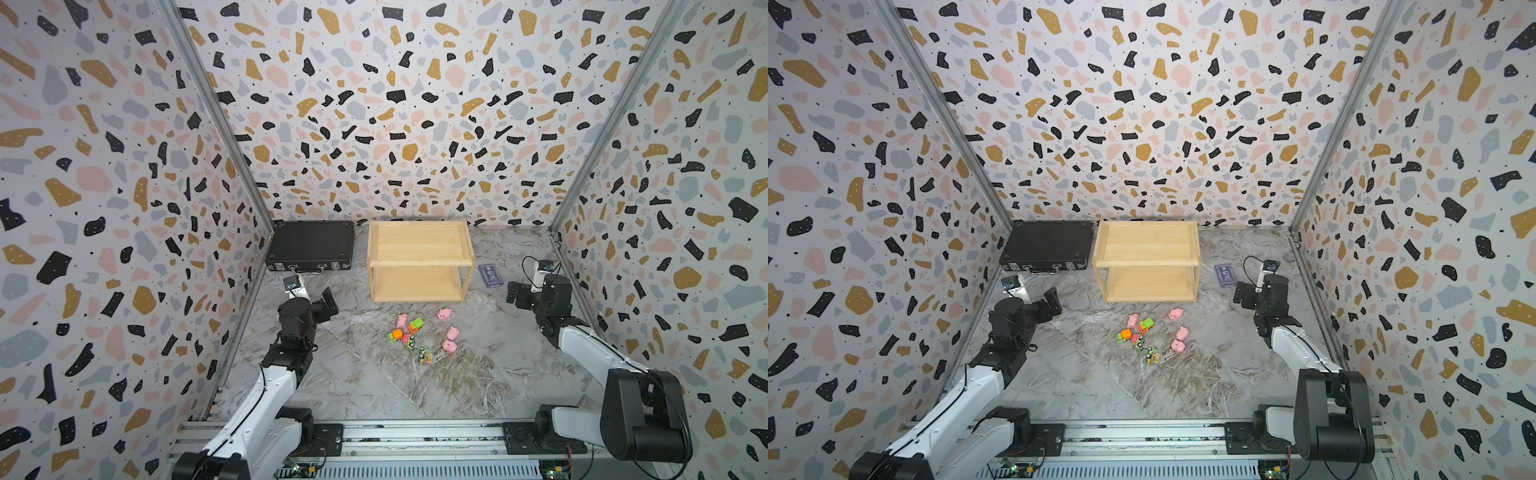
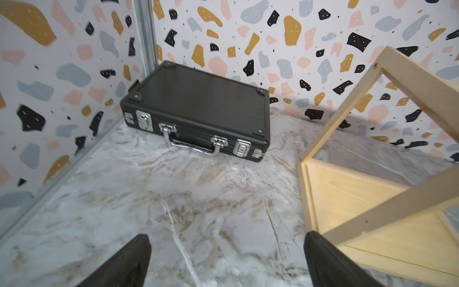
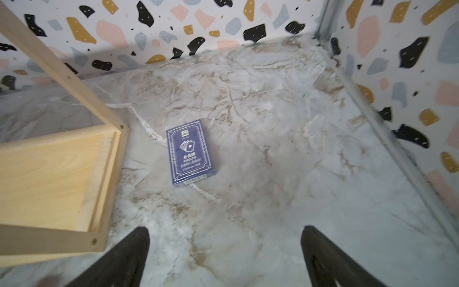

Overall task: Organize plastic toys on shelves
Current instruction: Pick up the plastic toy at the center of the board.

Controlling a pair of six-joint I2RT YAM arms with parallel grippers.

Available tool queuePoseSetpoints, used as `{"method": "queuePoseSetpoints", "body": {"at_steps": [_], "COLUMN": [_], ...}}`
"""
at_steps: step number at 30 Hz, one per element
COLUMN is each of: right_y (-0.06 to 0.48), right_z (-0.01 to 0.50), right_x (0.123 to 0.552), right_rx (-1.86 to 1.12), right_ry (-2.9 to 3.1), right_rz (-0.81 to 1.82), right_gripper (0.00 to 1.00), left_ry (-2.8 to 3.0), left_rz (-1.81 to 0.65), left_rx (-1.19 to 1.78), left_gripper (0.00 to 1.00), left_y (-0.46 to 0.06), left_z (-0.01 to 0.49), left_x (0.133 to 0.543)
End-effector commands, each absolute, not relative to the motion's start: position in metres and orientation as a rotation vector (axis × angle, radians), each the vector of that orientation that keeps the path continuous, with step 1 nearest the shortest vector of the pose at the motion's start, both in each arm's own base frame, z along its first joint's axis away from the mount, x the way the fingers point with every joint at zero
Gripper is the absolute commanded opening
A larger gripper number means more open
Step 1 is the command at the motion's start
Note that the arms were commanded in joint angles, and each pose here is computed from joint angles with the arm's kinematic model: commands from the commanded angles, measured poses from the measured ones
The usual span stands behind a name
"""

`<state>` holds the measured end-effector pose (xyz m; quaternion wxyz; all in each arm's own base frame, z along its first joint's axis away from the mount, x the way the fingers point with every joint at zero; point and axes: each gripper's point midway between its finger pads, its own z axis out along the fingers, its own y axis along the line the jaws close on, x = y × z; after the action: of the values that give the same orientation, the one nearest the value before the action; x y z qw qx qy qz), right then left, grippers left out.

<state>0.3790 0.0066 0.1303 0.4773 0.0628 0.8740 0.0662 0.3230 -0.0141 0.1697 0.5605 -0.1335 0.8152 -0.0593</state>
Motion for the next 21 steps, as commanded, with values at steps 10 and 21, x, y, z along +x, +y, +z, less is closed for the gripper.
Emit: {"method": "queuePoseSetpoints", "body": {"at_steps": [10, 21], "right_y": [0.069, 0.084], "right_z": [0.115, 0.115], "right_x": [0.326, 0.305], "right_rx": [0.085, 0.042], "right_ry": [2.329, 2.34], "right_rz": [0.625, 0.741], "right_gripper": [1.0, 1.0], "left_ry": [2.137, 2.234], "left_rz": [-0.707, -0.899], "left_rx": [-0.002, 0.36], "left_gripper": [0.99, 0.68], "left_y": [-0.147, -0.222], "left_z": [0.143, 0.13], "left_x": [0.265, 0.277]}}
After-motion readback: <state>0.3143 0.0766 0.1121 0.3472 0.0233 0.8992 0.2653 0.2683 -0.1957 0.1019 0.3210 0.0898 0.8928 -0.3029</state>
